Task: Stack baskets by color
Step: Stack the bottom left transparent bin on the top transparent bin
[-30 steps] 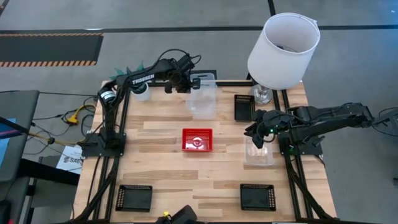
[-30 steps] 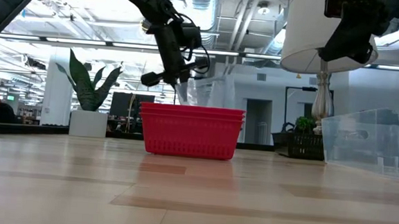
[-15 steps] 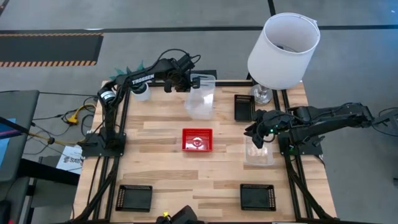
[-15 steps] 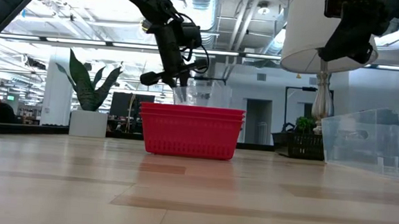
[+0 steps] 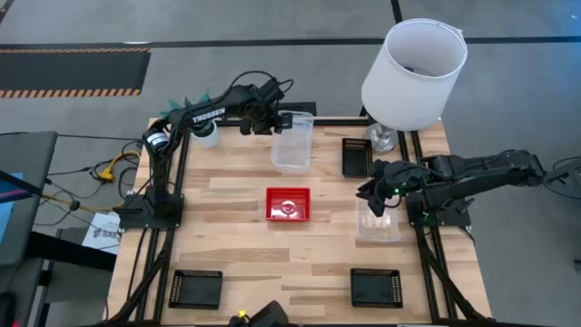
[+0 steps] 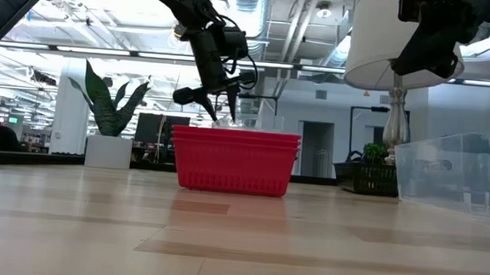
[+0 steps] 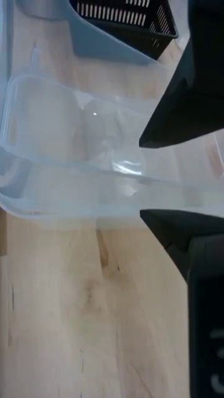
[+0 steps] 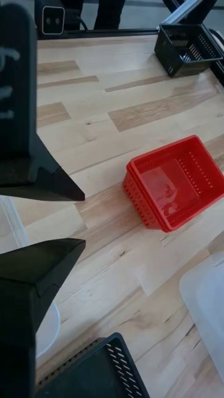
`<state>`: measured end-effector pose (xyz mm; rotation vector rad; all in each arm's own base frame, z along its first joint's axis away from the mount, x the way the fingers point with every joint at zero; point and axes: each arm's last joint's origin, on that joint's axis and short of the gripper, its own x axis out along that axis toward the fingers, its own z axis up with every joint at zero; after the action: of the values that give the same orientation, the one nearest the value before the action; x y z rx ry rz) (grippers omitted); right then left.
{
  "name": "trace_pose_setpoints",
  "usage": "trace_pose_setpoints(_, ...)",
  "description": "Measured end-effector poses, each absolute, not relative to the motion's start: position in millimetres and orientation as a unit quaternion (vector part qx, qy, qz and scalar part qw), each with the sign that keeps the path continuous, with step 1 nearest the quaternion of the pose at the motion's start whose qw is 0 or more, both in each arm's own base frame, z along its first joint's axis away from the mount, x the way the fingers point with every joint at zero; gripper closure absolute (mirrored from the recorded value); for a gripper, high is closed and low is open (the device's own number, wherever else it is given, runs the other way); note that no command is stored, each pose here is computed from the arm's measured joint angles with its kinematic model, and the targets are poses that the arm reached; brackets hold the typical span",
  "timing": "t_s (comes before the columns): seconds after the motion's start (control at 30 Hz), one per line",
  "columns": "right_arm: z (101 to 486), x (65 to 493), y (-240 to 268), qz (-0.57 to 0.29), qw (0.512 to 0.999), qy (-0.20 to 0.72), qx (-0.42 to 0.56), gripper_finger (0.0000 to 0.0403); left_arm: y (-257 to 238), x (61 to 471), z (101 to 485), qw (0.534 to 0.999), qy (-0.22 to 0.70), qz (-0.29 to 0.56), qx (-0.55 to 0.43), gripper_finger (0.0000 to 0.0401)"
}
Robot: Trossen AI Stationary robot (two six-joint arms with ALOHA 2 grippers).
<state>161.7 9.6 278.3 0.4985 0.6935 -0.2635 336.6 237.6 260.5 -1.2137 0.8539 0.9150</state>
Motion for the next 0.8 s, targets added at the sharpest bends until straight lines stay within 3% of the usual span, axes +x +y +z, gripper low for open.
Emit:
trace_pose_setpoints(0.23, 278, 162, 10, -0.127, 0.902, 0.335, 0.241, 0.0274, 240, 340, 289, 0.681, 0.358, 0.403, -0.496, 0.0214)
trace_pose_setpoints(0.5, 278, 162, 10, -0.127, 0.902, 0.335, 0.24, 0.0274, 224, 343, 280, 0.683, 0.401, 0.447, -0.416, 0.023)
trace_pose_setpoints(0.8, 278, 162, 10, -0.126, 0.903, 0.336, 0.237, 0.0274, 219, 353, 282, 0.7, 0.373, 0.473, -0.383, 0.0247)
